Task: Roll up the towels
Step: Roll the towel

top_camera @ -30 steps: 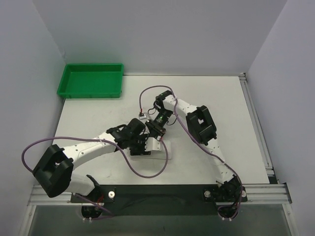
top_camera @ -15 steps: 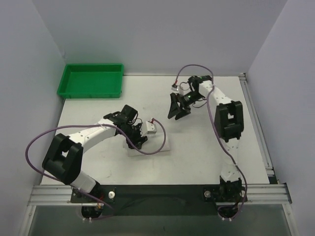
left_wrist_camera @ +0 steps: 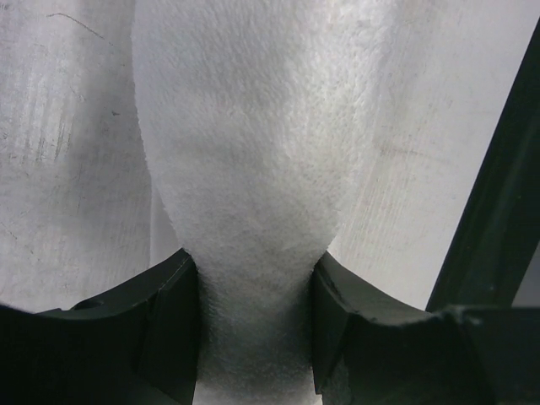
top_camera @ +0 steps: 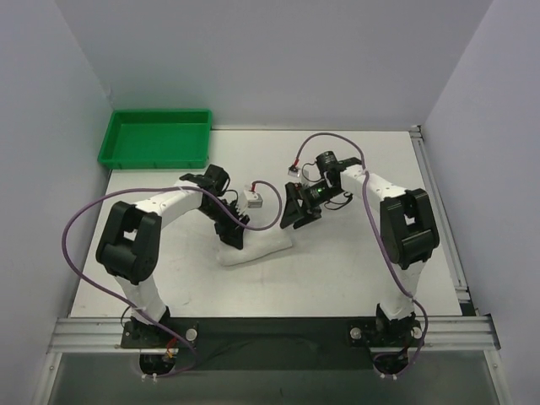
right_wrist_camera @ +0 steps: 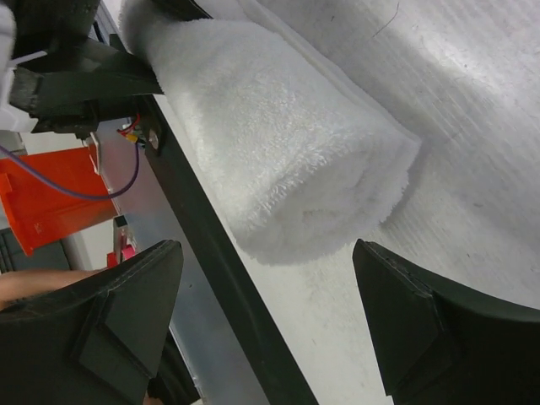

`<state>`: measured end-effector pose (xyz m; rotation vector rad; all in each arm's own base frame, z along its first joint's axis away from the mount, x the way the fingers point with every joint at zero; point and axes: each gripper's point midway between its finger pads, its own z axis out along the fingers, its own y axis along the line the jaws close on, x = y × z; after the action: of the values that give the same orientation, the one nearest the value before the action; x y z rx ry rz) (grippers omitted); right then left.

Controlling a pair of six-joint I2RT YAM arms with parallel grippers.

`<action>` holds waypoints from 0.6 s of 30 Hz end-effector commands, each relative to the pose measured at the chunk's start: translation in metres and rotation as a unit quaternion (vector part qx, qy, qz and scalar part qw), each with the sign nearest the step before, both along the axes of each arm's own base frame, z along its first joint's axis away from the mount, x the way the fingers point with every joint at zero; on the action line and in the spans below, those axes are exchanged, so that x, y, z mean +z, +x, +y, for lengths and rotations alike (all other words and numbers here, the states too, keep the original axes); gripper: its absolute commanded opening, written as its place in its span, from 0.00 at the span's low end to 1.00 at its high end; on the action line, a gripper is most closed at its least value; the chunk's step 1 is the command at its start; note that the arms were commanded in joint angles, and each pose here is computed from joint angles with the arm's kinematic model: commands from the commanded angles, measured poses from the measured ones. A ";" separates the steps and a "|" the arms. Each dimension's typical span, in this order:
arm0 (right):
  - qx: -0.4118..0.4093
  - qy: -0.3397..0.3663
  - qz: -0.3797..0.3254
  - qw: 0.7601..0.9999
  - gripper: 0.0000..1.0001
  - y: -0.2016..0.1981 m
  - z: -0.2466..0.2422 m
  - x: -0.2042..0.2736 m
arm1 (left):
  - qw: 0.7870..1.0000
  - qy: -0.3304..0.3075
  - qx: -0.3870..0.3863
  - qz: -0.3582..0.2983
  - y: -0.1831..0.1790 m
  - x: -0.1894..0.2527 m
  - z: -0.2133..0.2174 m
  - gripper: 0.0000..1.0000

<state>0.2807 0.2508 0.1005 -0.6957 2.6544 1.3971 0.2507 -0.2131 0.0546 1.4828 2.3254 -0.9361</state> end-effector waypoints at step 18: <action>-0.029 -0.004 0.084 0.996 0.00 -0.003 0.045 -0.037 | 0.995 0.018 0.091 0.035 0.023 -0.008 0.003 0.65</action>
<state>0.2797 0.2903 0.0658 -0.6133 2.7132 1.4466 0.2589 -0.2167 0.0533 1.2766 2.4827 -1.0690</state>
